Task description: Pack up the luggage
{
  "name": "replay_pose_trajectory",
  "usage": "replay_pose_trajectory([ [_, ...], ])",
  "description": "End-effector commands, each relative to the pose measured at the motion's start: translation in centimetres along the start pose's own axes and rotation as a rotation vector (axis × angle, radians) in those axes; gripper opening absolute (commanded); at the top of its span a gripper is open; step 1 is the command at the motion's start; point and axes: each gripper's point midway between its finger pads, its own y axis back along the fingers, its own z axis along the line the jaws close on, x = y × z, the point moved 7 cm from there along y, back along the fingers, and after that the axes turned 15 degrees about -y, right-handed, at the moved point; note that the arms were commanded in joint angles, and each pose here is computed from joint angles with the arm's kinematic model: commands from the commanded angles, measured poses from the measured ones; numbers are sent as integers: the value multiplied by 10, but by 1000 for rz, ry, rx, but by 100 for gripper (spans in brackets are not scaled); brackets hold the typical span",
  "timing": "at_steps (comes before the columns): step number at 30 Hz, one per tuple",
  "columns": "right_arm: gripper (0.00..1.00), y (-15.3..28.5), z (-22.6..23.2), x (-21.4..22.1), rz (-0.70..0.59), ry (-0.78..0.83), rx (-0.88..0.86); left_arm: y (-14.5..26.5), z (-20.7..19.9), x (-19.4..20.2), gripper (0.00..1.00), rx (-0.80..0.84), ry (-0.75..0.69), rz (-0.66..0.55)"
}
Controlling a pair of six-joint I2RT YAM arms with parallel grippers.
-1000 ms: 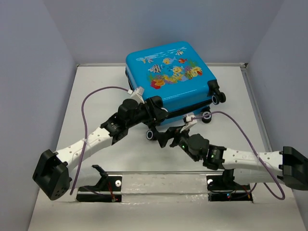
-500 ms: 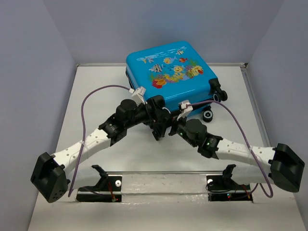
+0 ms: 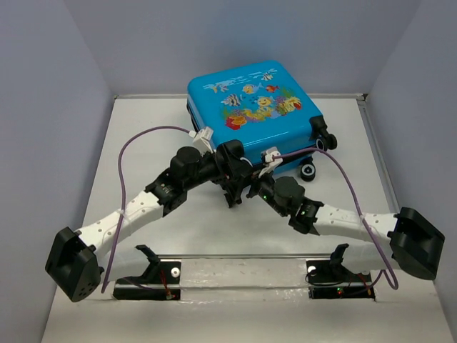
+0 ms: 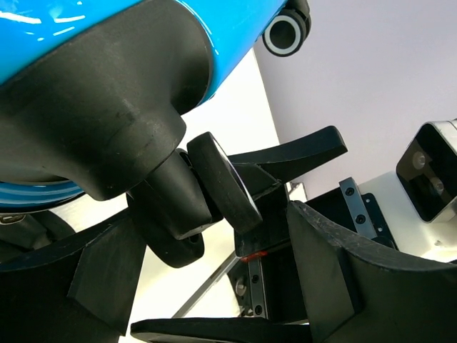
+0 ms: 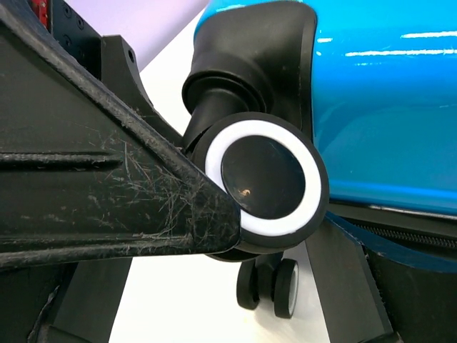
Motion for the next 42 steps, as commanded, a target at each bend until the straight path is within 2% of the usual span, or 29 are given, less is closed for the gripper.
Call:
replay_pose_trajectory([
  [1,100,-12,20,-51,-260,-98,-24,25,-63,-45,86,320,-157,-250],
  [5,98,-15,21,-54,-298,-125,-23,26,-61,-44,86,316,-156,-251],
  [6,93,-14,23,-57,-319,-148,-39,27,-61,-43,86,313,-154,-253],
  [7,92,-13,23,-57,-327,-158,-46,27,-61,-43,86,312,-155,-256],
  [14,93,3,11,-55,-384,-238,-36,27,-56,-39,86,297,-151,-251],
  [17,81,-2,13,-54,-382,-237,-48,26,-56,-38,86,301,-145,-247],
  [18,65,-3,15,-55,-393,-244,-62,25,-56,-38,86,302,-141,-247],
  [19,61,-4,14,-54,-396,-250,-64,25,-56,-38,86,302,-141,-247],
  [20,61,-3,14,-53,-399,-258,-68,26,-55,-38,86,301,-139,-247],
  [22,77,-1,14,-53,-409,-280,-78,26,-54,-38,86,294,-136,-251],
  [24,88,5,12,-54,-437,-316,-101,27,-54,-38,86,289,-133,-256],
  [25,89,8,10,-53,-446,-327,-106,27,-54,-39,87,291,-126,-264],
  [30,89,3,12,-53,-440,-288,-99,27,-53,-35,87,300,-113,-262],
  [39,89,-6,21,-66,-549,-320,-155,30,-52,-34,94,313,-76,-284],
  [41,87,-9,20,-70,-572,-326,-156,31,-51,-33,94,309,-71,-288],
  [42,82,-9,21,-72,-585,-329,-165,31,-51,-33,95,308,-71,-289],
])
